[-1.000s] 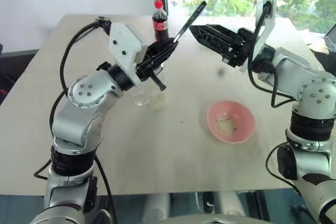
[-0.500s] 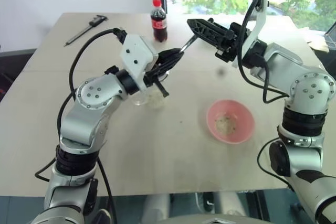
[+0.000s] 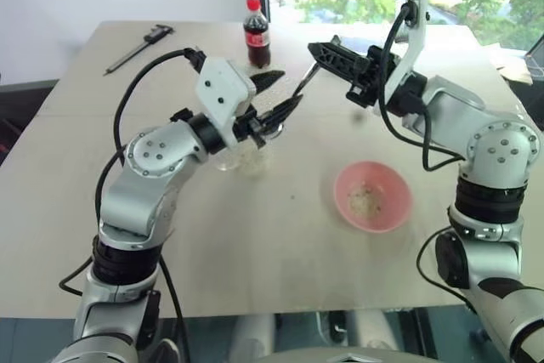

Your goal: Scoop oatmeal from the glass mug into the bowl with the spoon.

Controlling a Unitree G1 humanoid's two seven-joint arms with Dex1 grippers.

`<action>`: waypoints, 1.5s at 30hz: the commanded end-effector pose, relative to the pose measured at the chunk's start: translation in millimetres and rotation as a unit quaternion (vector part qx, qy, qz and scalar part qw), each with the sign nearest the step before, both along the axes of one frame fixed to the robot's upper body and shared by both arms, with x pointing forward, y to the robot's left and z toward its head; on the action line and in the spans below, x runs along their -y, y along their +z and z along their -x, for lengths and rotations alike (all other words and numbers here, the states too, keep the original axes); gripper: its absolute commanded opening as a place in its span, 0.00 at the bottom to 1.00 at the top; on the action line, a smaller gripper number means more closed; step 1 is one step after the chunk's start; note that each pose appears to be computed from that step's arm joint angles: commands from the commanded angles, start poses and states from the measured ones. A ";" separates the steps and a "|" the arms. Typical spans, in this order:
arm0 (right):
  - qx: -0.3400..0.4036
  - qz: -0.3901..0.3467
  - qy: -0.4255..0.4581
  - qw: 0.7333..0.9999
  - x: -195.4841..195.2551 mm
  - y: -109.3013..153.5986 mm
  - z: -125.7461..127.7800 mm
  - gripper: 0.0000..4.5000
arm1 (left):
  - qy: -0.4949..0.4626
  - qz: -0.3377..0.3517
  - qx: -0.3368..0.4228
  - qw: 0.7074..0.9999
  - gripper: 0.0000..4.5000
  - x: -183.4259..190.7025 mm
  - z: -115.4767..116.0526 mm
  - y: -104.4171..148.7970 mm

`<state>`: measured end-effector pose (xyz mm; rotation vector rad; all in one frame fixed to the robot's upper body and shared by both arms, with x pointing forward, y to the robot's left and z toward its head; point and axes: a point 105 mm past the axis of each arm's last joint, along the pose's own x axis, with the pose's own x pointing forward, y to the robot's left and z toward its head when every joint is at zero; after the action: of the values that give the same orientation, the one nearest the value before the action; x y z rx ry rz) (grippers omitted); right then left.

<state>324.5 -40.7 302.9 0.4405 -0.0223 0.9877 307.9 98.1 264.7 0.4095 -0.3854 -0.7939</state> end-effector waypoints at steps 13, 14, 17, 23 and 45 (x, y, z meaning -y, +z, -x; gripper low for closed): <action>-0.047 -0.150 -0.087 0.984 77.4 34.6 -22.8 0.00 | 0.208 0.134 0.036 0.968 0.74 -90.3 41.0 6.1; -0.057 -0.160 -0.098 0.981 82.6 33.3 -25.8 0.00 | 0.231 0.131 0.028 0.964 0.74 -98.6 43.1 -4.4; -0.073 -0.165 -0.118 0.976 90.2 29.9 -30.7 0.00 | 0.283 0.101 -0.005 0.954 0.74 -116.6 48.1 -42.8; -0.075 -0.150 -0.133 0.977 92.4 26.3 -32.5 0.00 | 0.286 0.079 -0.037 0.954 0.74 -108.0 53.4 -89.7; -0.063 -0.153 -0.157 0.974 101.8 30.3 -27.6 0.00 | 0.283 0.090 -0.042 0.954 0.02 -105.9 8.6 -121.2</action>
<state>362.9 -140.7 314.0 0.7716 -0.0470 0.6117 299.6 209.9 138.9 0.2925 -0.2076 -0.1923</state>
